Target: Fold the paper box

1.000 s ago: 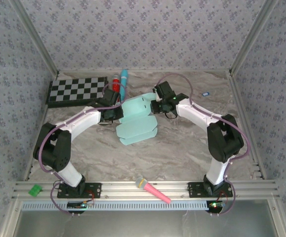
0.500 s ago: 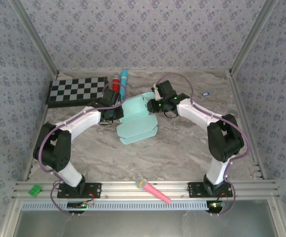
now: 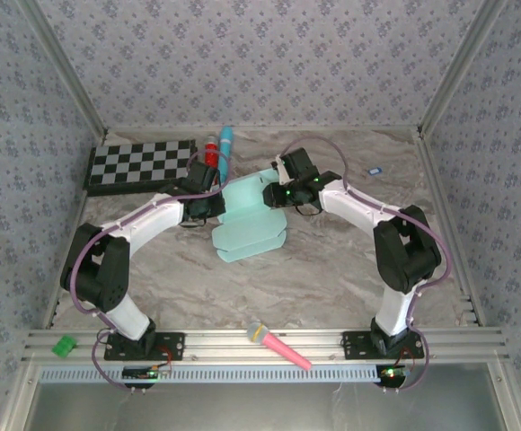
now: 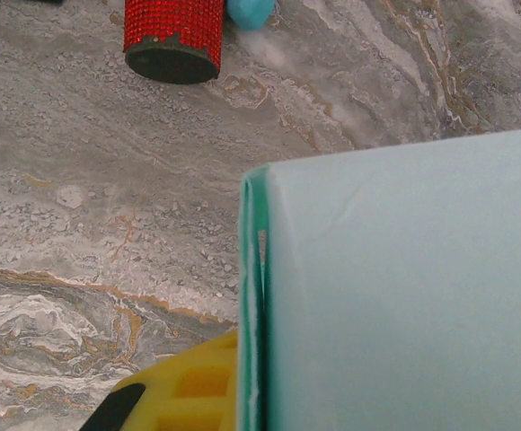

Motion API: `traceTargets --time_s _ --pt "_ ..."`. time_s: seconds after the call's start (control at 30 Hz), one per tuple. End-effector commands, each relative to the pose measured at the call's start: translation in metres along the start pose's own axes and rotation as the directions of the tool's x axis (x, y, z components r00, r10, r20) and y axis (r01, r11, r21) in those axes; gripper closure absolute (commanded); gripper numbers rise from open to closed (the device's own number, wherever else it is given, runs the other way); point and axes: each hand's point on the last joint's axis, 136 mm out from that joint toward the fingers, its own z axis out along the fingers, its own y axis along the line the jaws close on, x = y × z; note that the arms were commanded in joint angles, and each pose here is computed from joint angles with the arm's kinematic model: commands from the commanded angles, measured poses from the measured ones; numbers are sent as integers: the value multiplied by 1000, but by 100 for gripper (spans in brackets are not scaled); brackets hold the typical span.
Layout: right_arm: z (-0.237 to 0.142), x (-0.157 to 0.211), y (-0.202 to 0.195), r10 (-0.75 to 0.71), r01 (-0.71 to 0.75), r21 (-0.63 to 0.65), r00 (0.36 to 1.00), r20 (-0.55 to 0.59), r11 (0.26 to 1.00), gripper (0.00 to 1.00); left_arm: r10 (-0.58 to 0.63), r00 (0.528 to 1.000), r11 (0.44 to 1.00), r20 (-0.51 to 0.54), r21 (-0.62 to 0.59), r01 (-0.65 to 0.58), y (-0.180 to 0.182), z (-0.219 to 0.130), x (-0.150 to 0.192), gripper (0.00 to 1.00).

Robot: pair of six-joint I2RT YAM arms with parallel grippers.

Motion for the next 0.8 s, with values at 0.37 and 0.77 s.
traceTargets --time_s 0.37,0.77 --pt "-75 -18 -11 -123 109 99 981 152 989 65 24 999 999 42 35 -25 -12 -11 -15 100" --pt "-87 -22 -84 -34 -1 177 980 197 984 66 90 994 992 55 83 -94 -22 -17 -18 100"
